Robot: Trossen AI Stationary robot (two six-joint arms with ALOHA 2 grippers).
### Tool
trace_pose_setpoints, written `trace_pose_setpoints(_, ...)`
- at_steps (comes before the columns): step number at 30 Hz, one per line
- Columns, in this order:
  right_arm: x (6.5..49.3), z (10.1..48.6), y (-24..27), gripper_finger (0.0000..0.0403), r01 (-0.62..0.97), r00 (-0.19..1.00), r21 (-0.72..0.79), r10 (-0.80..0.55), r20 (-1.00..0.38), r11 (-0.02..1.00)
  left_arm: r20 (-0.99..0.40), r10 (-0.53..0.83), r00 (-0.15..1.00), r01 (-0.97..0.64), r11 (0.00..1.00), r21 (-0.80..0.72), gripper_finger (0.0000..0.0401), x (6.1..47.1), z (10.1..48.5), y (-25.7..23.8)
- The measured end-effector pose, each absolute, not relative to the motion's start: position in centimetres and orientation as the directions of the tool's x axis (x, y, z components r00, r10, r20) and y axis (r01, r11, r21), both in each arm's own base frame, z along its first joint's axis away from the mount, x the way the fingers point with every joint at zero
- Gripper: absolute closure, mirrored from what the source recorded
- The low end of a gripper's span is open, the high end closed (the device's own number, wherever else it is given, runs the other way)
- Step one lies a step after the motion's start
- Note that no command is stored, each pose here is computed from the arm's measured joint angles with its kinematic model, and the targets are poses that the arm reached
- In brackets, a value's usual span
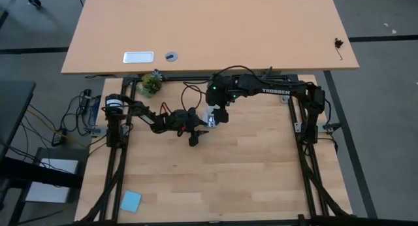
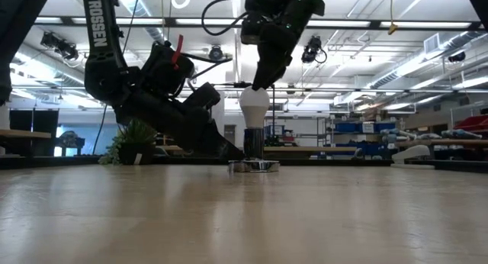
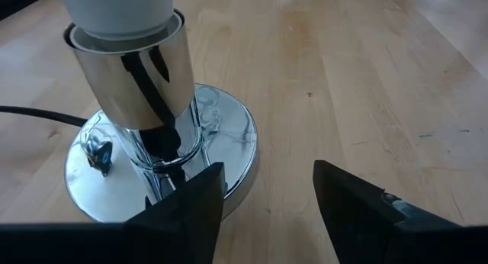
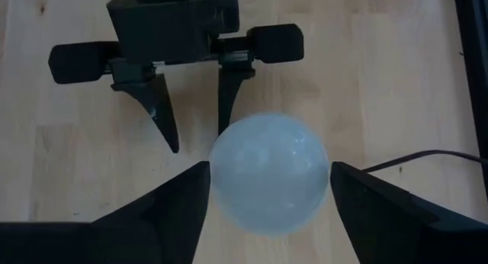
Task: Screw lightbulb
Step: Insert the lightbulb into the lamp
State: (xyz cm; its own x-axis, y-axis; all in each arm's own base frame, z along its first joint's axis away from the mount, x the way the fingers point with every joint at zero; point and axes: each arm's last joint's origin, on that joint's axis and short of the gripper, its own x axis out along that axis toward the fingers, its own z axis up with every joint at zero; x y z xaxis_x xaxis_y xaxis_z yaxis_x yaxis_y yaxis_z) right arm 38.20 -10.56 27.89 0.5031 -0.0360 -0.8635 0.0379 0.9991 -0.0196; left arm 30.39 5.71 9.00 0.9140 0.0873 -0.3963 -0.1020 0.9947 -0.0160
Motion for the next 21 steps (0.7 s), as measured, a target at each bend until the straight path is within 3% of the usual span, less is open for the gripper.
trace_pose_setpoints(7, 38.21, 27.90, -10.61, 0.0144, 0.133, 0.501, 0.017, -0.052, -0.864, 0.991, -0.397, 0.087, 0.914, -0.102, 0.995, -0.016, 0.0194, 30.39, 9.00, 5.71)
trace_pose_setpoints(16, 37.89, 27.87, -10.72, 0.0160, 0.491, 0.459, 0.137, -0.121, -0.880, 0.861, -0.398, 0.102, 0.912, -0.116, 0.993, -0.011, 0.0194, 30.38, 8.99, 5.77)
trace_pose_setpoints(21, 38.01, 27.94, -10.70, 0.0146, 0.466, 0.471, 0.130, -0.121, -0.874, 0.875, -0.399, 0.101, 0.911, -0.115, 0.993, -0.011, 0.0194, 30.37, 8.98, 5.75)
